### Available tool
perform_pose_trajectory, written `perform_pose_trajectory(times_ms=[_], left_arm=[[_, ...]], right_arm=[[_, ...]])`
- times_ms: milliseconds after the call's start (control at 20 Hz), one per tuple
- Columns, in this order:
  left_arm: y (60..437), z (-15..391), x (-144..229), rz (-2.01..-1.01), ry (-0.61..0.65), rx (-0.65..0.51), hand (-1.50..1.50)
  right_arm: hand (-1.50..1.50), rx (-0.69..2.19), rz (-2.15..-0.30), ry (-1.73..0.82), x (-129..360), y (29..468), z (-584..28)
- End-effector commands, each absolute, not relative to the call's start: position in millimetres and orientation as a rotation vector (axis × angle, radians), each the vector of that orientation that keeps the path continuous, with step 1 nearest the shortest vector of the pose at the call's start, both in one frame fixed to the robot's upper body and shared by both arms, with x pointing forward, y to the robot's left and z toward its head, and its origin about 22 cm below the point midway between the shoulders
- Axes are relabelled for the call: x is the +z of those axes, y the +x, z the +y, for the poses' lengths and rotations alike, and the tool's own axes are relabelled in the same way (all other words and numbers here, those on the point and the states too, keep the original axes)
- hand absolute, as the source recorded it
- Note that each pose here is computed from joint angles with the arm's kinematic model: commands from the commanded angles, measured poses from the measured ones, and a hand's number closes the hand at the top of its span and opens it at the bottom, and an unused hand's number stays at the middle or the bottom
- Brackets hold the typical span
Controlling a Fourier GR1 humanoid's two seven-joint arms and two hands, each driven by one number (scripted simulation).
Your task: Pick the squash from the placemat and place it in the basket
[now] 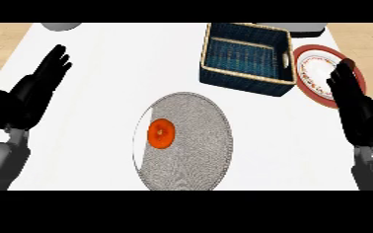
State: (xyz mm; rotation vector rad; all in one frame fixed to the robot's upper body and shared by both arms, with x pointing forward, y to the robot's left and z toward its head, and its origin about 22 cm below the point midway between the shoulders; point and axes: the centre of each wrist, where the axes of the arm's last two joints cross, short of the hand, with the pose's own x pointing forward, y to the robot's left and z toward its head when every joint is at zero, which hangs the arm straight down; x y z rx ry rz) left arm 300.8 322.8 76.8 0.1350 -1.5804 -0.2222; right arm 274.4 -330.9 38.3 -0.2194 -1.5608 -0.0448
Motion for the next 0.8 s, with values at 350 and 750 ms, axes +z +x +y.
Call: perform_pose_trajectory(times_ms=[350, 750], left_arm=[[238, 292, -41, -1.066, 0.052, -0.155, 0.0], [236, 283, -48, -1.035, 0.117, -0.135, 0.0]], right_arm=[[1.5, 0.296, -1.976, 0.165, 98, 306, -108], [-1.5, 0.387, -1.838, -0.225, 60, 299, -12]])
